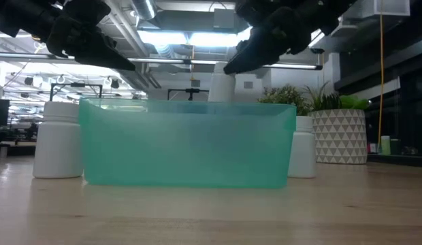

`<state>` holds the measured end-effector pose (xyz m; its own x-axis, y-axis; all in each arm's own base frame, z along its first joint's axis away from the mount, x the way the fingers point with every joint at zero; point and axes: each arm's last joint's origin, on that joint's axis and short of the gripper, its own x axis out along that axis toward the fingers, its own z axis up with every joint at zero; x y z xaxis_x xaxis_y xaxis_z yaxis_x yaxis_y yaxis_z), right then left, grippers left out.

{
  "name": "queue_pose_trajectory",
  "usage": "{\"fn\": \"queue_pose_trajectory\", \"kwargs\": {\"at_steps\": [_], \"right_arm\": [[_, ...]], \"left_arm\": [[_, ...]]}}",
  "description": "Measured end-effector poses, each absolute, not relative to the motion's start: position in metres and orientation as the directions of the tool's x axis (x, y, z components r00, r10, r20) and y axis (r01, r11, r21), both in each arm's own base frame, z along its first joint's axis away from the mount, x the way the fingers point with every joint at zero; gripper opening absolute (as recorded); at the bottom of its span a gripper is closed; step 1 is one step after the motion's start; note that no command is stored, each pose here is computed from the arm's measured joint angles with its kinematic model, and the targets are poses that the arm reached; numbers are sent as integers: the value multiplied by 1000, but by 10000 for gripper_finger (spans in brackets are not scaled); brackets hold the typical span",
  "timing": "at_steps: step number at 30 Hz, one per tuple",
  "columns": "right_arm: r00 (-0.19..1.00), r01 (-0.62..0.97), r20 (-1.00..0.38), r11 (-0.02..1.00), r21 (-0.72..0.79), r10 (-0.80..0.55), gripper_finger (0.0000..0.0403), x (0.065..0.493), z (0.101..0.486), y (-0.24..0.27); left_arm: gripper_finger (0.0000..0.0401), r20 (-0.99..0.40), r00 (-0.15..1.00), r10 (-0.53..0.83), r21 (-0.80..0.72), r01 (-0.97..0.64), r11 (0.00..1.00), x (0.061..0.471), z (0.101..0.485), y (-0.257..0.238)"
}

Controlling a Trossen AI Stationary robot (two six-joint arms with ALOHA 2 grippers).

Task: Pick and place pill bottles into a basket
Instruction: Put the white pill bottle into the green bin

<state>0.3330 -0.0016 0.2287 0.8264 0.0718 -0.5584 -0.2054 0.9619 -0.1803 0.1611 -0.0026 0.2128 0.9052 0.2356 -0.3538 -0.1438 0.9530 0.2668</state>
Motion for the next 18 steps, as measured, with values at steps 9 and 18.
{"fn": "queue_pose_trajectory", "kwargs": {"at_steps": [9, 18], "right_arm": [[810, -210, -582, 962, -174, 71, 149, 344, 210, -2], [788, -187, -614, 964, -191, 32, 149, 356, 182, -3]], "left_arm": [[8, -350, 906, 238, 267, -147, 953, 161, 213, -3], [12, -349, 903, 253, 272, -160, 949, 161, 213, -2]]}}
